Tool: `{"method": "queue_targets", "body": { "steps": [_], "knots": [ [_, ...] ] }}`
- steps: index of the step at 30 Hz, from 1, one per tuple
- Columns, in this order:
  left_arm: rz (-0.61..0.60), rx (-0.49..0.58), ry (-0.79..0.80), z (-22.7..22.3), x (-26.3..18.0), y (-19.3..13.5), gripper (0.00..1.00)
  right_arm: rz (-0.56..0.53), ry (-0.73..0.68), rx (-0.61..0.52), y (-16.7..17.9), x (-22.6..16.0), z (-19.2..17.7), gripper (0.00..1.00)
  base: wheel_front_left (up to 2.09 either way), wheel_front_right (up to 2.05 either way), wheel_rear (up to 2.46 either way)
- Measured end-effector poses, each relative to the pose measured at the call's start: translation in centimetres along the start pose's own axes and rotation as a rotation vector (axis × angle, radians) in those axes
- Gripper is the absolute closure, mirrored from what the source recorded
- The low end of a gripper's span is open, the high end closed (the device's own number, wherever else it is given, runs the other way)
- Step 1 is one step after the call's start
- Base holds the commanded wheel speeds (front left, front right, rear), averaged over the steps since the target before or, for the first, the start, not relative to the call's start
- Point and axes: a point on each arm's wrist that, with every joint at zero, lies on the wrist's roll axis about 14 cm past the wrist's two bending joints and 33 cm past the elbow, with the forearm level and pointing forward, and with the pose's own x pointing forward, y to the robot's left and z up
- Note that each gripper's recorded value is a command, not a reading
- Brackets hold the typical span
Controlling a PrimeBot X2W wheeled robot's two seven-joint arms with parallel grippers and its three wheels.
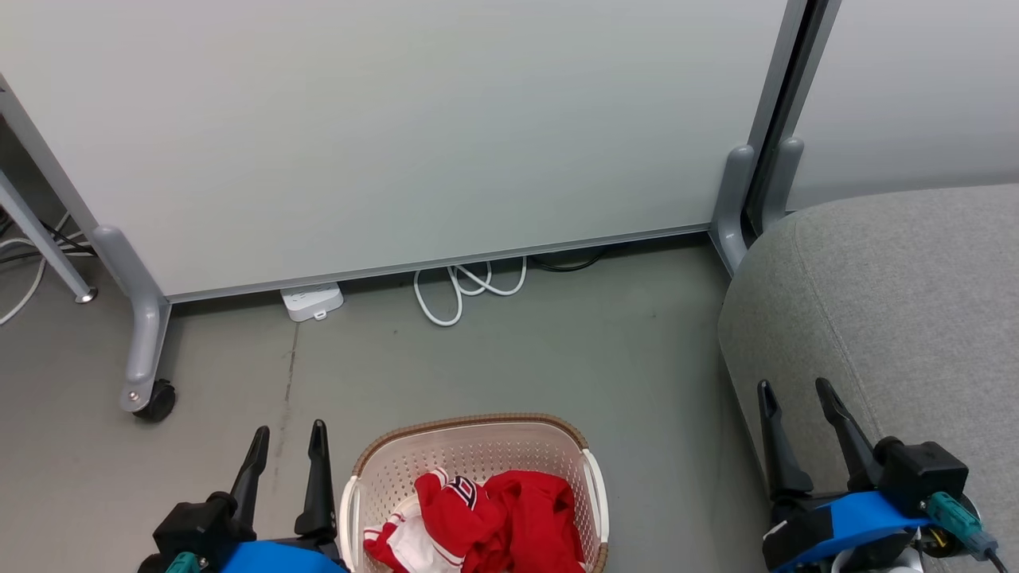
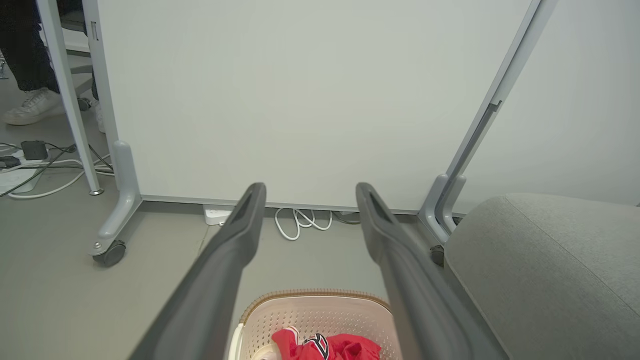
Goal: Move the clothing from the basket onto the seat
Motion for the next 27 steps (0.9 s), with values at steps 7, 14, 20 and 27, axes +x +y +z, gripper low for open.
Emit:
{"method": "queue_targets", "body": {
  "steps": [7, 14, 20, 27],
  "knots": [
    [-0.011, 0.039, -0.006, -0.02, -0.03, -0.3, 0.0, 0.008, -0.01, -0.051, 0.15, 0.0, 0.27, 0.0, 0.0, 0.0, 0.0],
    [-0.01, 0.063, -0.016, 0.09, 0.11, -0.3, 0.0, 0.011, -0.015, -0.083, 0.14, 0.04, 0.32, 0.0, 0.0, 0.0, 0.0],
    [0.0, 0.062, -0.017, 0.14, 0.22, -0.06, 0.0, 0.009, -0.012, -0.083, 0.07, 0.06, 0.2, 0.0, 0.0, 0.0, 0.0],
    [0.002, 0.059, -0.017, 0.14, 0.17, 0.01, 0.0, 0.01, -0.012, -0.082, 0.09, 0.08, 0.2, 0.0, 0.0, 0.0, 0.0]
  ]
}}
